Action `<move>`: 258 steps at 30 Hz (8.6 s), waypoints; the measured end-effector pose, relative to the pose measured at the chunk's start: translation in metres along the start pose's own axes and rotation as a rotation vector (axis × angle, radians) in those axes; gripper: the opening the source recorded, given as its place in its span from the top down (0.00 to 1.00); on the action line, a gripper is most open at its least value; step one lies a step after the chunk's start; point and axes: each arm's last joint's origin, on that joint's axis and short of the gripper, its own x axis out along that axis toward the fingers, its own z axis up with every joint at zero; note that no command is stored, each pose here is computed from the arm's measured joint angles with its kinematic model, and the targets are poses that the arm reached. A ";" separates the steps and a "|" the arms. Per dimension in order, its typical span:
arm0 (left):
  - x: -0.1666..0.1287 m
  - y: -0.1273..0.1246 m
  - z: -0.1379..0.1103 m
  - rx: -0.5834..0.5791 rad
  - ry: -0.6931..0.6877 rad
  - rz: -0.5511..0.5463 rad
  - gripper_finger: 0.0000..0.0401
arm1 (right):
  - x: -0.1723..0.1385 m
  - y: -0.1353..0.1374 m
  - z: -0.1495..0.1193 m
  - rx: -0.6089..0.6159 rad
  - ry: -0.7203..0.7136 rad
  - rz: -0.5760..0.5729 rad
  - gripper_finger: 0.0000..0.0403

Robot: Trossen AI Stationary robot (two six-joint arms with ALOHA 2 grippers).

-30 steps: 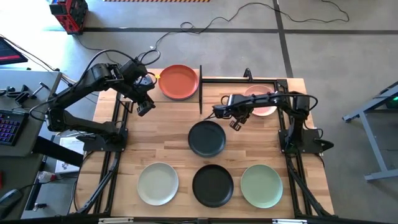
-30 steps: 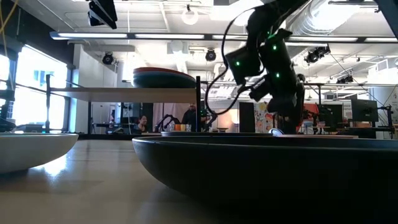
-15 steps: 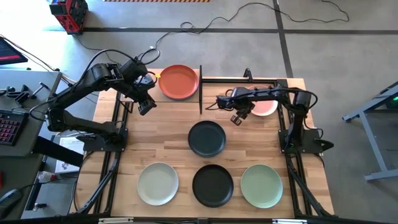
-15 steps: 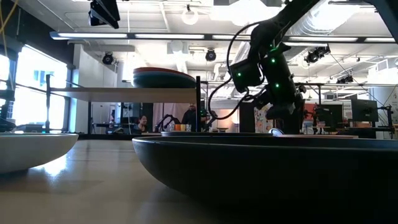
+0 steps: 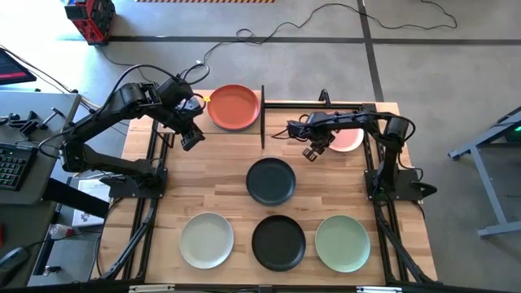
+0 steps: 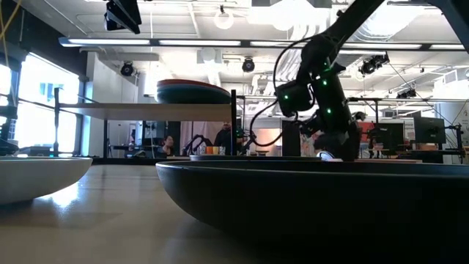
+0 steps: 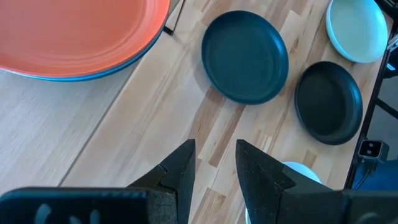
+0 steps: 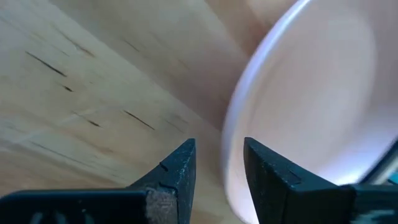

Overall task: Place and stack plates onto a shelf
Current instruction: Stack the peach plate on top of the orange plate on the shelf

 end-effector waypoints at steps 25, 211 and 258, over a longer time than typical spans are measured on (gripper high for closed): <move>0.000 0.001 0.000 0.000 -0.007 0.047 0.74 | 0.012 -0.016 -0.002 0.018 0.076 -0.003 0.99; 0.045 0.052 0.047 -0.703 -0.134 0.280 0.99 | -0.289 0.095 -0.096 -1.099 -0.727 -0.099 0.64; 0.068 0.127 0.067 -0.598 -0.135 0.376 0.84 | -0.285 0.068 -0.050 -0.837 -0.749 -0.034 0.64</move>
